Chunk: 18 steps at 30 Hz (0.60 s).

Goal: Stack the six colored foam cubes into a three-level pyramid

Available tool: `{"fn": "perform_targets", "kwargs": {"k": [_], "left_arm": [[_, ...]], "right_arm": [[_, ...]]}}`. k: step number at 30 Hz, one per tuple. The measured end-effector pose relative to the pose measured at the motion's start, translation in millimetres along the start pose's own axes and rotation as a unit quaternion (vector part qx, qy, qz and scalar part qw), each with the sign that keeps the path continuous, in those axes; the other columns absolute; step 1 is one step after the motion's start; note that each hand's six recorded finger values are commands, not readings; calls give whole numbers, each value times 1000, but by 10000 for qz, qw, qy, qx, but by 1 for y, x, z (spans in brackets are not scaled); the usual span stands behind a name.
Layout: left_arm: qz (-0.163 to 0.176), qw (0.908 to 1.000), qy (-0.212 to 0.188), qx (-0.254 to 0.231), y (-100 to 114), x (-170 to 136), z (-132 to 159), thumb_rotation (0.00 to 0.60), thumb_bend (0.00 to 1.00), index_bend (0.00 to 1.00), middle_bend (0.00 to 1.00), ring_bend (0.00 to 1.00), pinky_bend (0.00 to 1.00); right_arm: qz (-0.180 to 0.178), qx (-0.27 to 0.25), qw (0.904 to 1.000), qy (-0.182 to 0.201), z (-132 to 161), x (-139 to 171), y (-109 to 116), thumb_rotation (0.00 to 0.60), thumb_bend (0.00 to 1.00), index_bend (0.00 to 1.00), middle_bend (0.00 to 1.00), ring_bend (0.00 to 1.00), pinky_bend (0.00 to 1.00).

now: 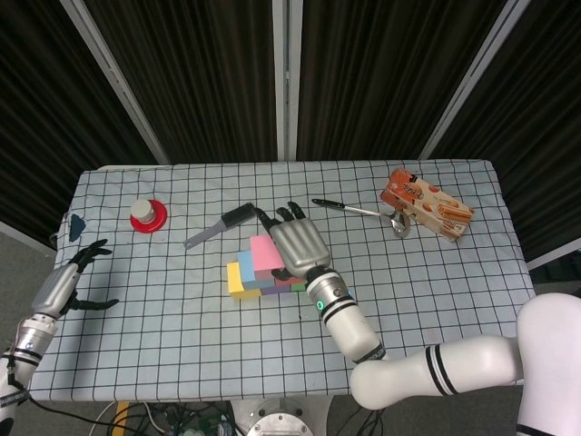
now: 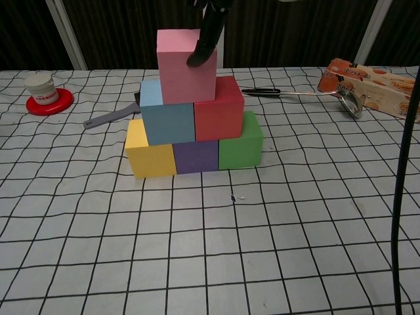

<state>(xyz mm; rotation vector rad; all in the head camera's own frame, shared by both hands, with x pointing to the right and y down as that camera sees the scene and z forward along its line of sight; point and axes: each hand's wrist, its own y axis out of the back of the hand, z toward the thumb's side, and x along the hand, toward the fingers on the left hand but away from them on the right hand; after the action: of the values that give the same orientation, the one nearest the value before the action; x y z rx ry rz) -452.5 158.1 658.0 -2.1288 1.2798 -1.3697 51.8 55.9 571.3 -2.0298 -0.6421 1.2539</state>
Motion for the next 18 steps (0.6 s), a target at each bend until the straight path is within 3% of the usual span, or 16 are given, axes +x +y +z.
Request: {"fn": "perform_targets", "kwargs": {"k": [18], "left_arm": [[-20, 10000, 0, 10, -1, 0, 0, 600, 11, 75, 166, 85, 199]], "right_arm": [[102, -50, 9999, 52, -3, 2, -1, 600, 101, 0, 266, 72, 0]]}}
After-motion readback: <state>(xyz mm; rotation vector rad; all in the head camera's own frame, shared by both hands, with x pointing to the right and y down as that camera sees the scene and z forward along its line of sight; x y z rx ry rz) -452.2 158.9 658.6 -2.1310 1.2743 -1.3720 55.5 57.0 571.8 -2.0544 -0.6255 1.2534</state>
